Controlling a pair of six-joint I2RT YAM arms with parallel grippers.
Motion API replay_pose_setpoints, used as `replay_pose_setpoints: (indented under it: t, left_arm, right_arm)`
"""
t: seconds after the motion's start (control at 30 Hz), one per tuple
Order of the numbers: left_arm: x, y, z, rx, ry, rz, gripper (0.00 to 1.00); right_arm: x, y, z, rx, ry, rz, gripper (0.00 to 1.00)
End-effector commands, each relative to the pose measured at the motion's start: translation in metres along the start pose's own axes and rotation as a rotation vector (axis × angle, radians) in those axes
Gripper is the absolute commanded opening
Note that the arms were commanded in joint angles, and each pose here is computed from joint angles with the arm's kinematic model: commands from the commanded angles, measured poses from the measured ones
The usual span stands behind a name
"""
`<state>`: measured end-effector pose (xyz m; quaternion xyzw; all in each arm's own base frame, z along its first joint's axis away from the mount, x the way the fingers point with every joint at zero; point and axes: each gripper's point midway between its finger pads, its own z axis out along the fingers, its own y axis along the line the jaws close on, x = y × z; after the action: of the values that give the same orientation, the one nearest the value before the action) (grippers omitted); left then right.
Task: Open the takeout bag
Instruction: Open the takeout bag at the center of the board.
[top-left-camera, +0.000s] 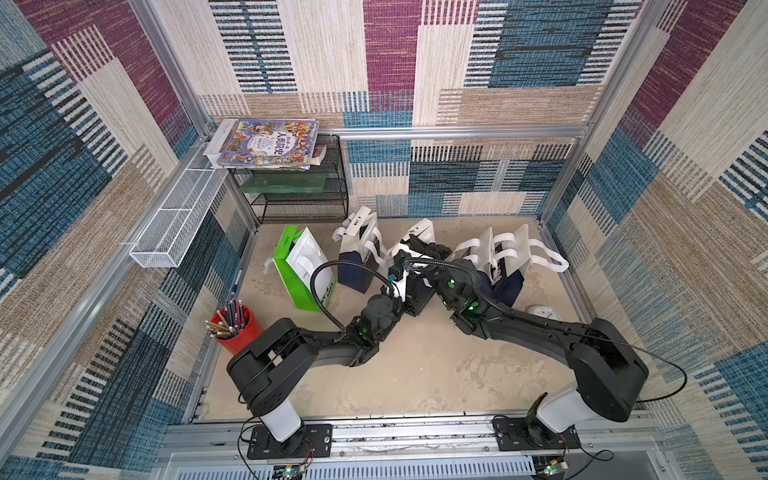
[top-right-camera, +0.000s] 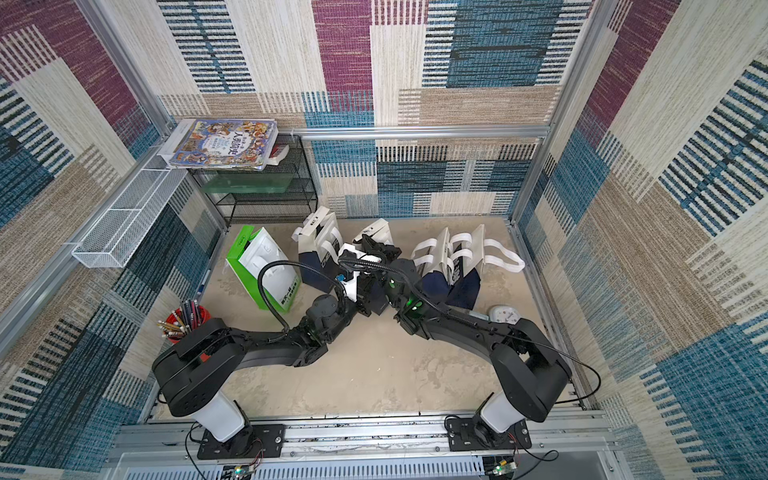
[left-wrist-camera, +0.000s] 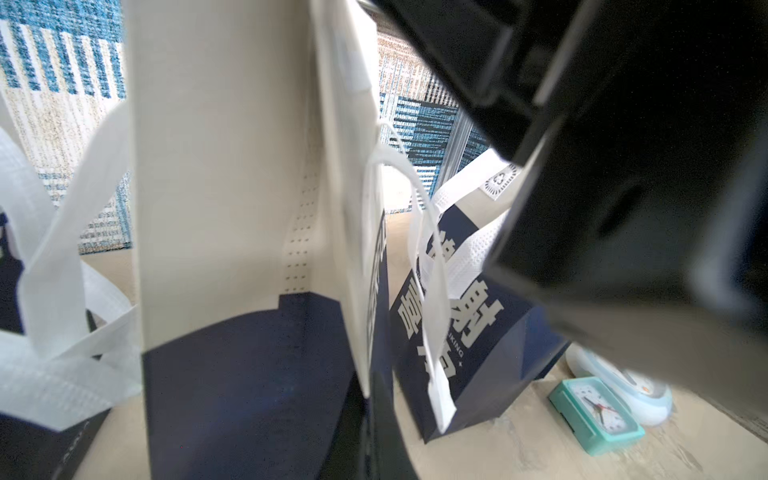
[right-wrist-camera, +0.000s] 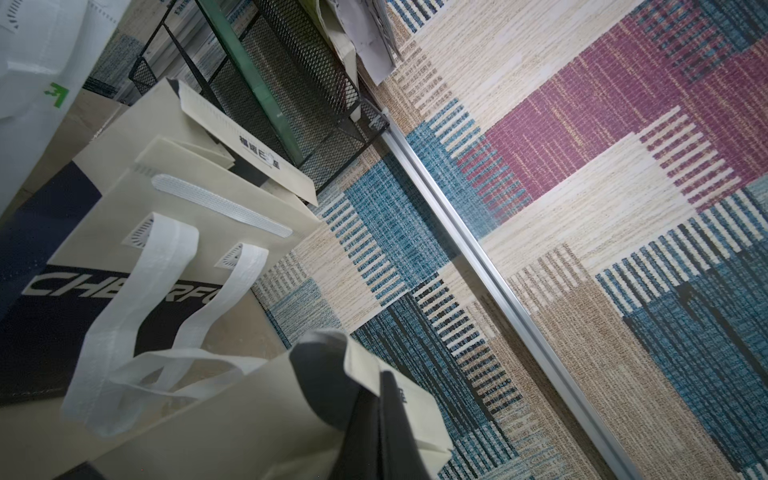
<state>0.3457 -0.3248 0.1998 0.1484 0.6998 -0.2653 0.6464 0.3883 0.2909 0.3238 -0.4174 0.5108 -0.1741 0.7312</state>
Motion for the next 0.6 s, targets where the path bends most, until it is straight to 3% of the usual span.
replay_pose_setpoints:
  t: [0.0,0.37,0.57]
  left_arm:
    - [0.005,0.01,-0.004,-0.051,0.028,0.059,0.0]
    - [0.021,0.027,-0.012,-0.136,0.111,0.115,0.0]
    - [0.03,0.034,-0.012,-0.171,0.152,0.127,0.0]
  right_arm:
    - [-0.002,-0.014,-0.001,0.026,0.013,-0.031,0.0]
    - [0.012,-0.017,0.001,-0.121,0.113,-0.203,0.0]
    - [0.004,-0.031,0.005,-0.209,0.138,-0.22,0.0]
